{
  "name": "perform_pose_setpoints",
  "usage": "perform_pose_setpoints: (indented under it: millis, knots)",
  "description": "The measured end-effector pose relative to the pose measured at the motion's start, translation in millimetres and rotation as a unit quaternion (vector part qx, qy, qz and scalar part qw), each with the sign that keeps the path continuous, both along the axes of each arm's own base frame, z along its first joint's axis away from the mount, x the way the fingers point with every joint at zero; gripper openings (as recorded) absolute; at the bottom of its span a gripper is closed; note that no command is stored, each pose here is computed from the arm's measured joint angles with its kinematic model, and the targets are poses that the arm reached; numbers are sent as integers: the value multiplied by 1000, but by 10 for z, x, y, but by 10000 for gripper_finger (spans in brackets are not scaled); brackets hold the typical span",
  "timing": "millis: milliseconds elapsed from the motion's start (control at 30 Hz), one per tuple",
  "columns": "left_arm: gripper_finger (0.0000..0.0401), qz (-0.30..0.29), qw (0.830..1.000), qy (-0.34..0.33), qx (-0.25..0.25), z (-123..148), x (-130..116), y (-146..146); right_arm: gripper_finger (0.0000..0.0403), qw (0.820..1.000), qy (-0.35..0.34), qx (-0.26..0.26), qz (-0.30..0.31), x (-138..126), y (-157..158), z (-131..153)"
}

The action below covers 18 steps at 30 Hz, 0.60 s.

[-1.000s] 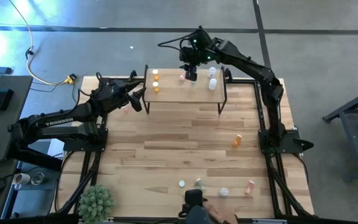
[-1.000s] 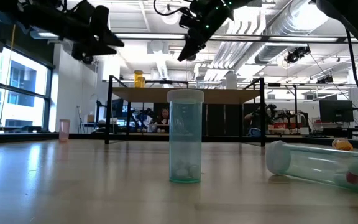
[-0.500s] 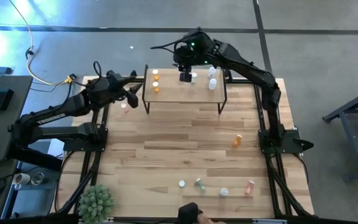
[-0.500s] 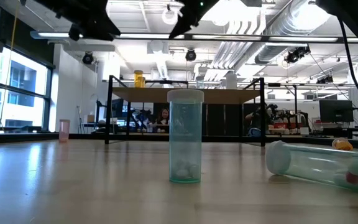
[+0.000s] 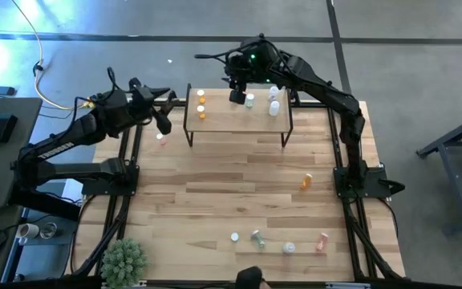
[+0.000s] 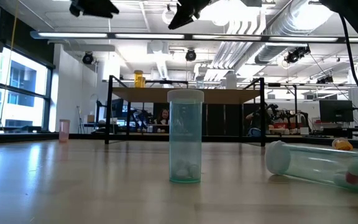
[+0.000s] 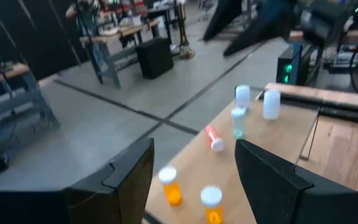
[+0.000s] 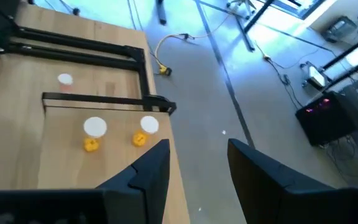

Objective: Pick and place medicine bottles onto shelf by color
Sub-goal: Adjust the pill bottles on the shelf

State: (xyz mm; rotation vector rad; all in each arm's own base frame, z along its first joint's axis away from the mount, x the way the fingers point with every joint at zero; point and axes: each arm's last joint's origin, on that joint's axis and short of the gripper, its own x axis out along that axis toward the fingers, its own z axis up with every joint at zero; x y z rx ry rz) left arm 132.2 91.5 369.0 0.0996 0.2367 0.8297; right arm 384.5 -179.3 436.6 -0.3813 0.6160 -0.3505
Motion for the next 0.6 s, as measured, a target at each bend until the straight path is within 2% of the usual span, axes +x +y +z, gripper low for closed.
perform_pose_setpoints:
  millis: [167,300,467,600]
  knots:
    - [213,-30,999,-4,26,238,26,58,154,998,-11,-19,-60,-37,-100,33]
    - [213,-49,998,-1,37,407,120,179,154,994,-42,-3,-98,-133,-239,91]
    - [213,-46,997,21,51,543,275,373,154,988,-70,17,-138,-303,-395,172]
    - [213,-42,998,34,39,581,402,536,154,988,-85,39,-127,-388,-502,193]
